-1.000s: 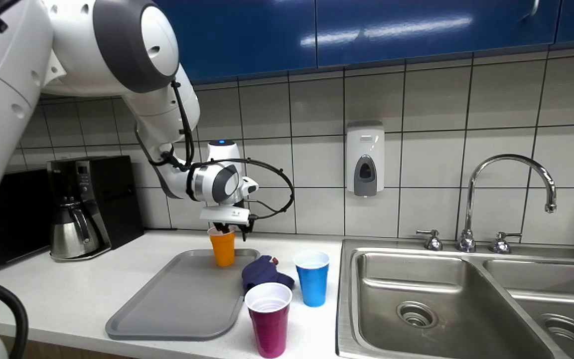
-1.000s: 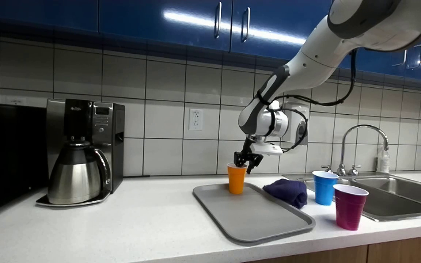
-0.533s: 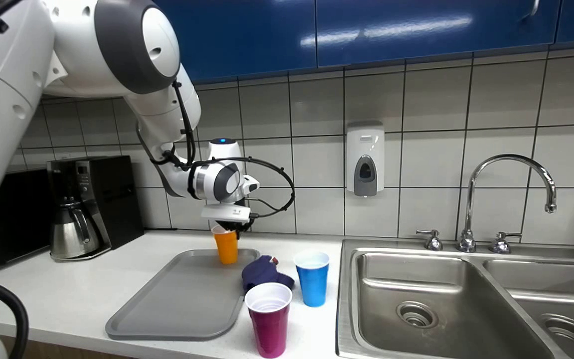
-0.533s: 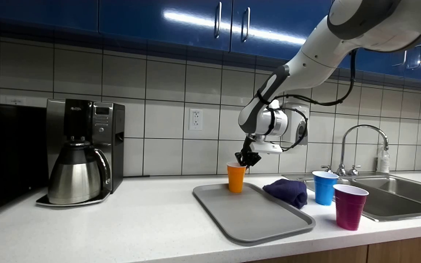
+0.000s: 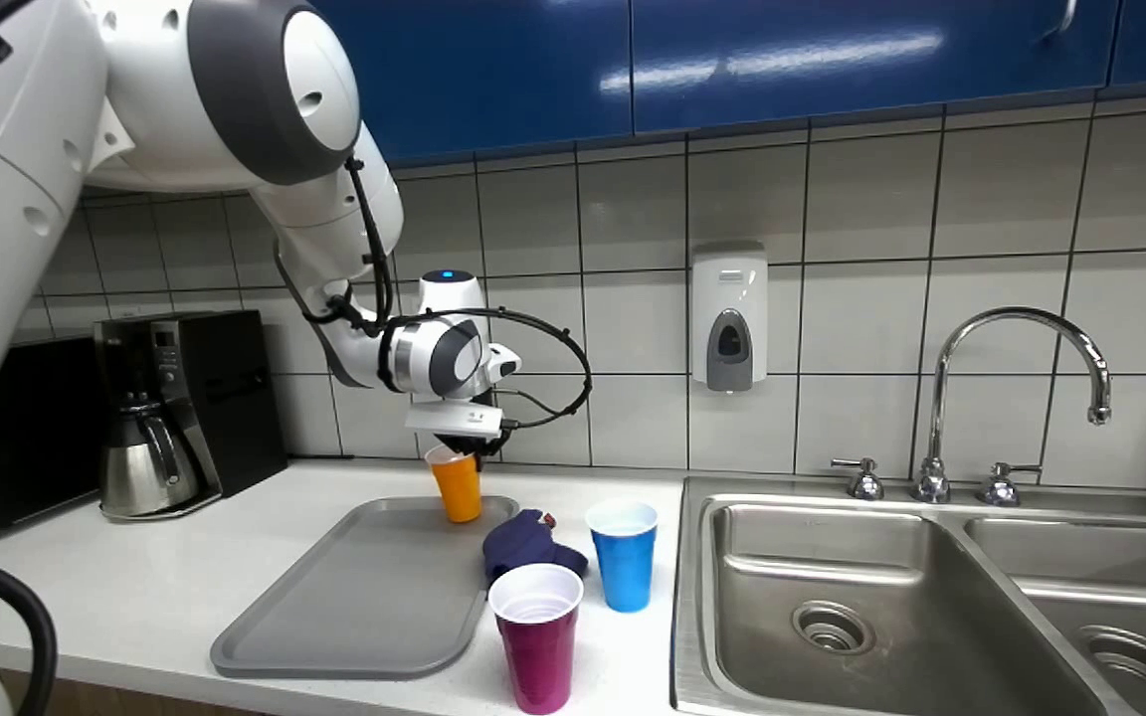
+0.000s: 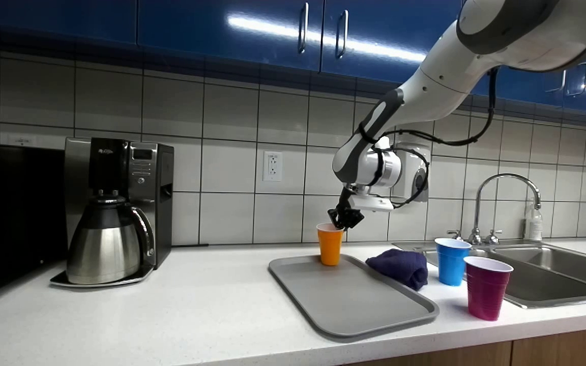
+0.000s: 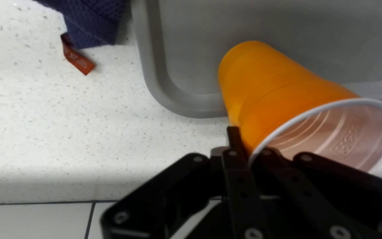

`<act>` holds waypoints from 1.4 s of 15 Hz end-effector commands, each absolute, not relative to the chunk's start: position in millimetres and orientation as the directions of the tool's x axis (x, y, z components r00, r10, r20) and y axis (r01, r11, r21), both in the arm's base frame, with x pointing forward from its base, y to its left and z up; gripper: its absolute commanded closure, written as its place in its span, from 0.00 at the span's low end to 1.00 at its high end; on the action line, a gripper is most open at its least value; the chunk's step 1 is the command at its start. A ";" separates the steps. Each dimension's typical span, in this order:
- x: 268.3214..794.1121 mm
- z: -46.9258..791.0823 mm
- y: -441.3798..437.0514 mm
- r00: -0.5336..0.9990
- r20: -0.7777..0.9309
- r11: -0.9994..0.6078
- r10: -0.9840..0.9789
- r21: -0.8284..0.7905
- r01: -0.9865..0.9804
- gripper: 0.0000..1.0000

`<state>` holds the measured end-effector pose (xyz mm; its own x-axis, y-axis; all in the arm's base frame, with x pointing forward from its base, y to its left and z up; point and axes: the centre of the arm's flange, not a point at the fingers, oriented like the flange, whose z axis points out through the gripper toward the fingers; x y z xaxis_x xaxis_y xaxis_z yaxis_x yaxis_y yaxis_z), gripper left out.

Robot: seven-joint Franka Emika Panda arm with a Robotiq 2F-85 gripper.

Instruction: Remove the purple, blue and orange cups from the grey tray and put them on the countertop

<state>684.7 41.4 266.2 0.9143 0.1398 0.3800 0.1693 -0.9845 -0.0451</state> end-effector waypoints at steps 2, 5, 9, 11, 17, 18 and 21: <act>680.2 295.0 31.4 0.914 0.388 -0.988 0.120 -0.043 0.148 0.99; 677.6 309.2 24.0 0.908 0.404 -0.990 0.111 -0.037 0.137 0.99; 672.9 324.6 10.0 0.903 0.419 -0.993 0.095 -0.025 0.116 0.99; 669.9 329.6 1.0 0.902 0.423 -0.994 0.085 -0.022 0.104 0.99; 664.5 336.1 -35.3 0.900 0.433 -0.999 0.042 -0.010 0.051 0.99; 664.5 335.8 -41.8 0.901 0.433 -0.999 0.034 -0.008 0.042 0.99; 665.3 331.6 -62.9 0.903 0.430 -1.000 0.007 -0.006 0.010 0.99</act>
